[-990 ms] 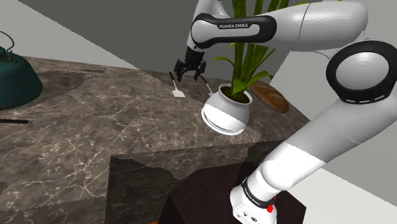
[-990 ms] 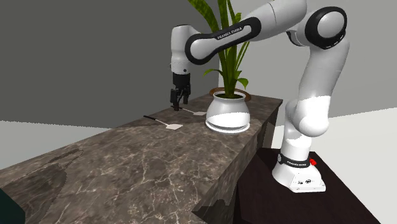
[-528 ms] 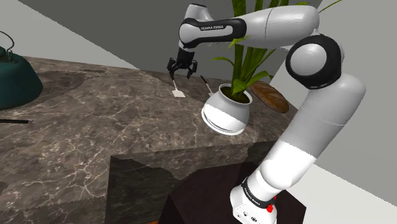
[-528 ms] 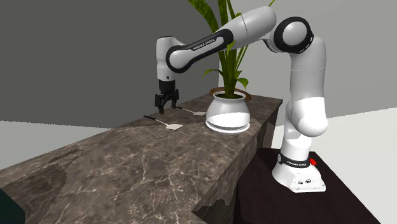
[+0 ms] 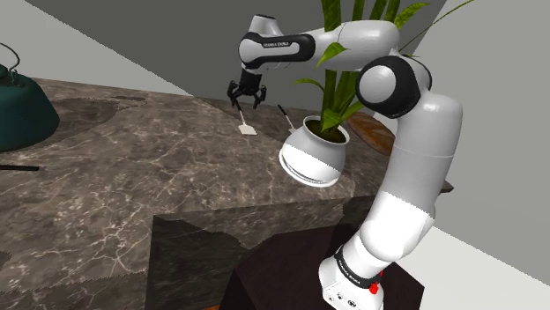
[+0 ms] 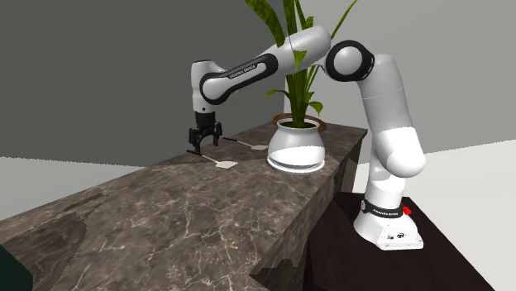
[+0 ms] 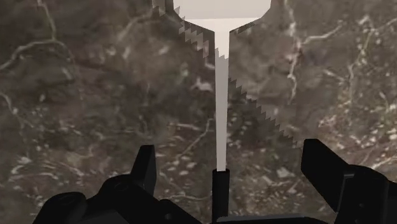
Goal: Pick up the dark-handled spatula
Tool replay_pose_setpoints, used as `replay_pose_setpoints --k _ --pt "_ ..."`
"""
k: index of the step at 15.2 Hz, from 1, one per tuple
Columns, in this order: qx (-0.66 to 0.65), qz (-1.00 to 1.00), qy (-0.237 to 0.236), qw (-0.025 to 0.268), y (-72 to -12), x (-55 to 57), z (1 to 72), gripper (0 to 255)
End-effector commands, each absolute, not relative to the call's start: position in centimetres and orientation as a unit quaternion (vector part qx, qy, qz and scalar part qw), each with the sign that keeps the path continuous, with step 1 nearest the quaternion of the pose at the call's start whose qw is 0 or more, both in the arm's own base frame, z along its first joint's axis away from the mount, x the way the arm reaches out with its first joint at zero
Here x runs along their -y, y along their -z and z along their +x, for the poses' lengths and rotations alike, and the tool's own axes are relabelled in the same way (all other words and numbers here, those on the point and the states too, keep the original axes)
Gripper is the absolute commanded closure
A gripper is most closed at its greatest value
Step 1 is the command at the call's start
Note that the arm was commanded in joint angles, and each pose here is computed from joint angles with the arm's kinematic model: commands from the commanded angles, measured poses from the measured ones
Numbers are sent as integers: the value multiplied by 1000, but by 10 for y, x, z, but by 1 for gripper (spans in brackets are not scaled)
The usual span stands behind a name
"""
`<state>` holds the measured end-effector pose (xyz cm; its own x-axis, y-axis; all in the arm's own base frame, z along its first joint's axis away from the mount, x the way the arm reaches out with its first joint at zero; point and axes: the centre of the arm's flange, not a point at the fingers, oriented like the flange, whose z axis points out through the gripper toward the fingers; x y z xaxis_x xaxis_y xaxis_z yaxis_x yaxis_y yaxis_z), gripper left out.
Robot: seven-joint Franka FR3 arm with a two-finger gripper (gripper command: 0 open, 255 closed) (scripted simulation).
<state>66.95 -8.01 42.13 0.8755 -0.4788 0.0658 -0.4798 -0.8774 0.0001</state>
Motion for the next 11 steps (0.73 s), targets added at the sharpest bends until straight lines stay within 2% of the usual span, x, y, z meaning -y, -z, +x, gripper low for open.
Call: replay_pose_setpoints --k 1,7,8,11 --pt "249 968 -32 8 -410 80 670 0" --pt "249 968 -32 8 -391 80 670 0" --pt "249 968 -32 8 -391 80 670 255" --pt "249 968 -32 8 -391 80 670 255"
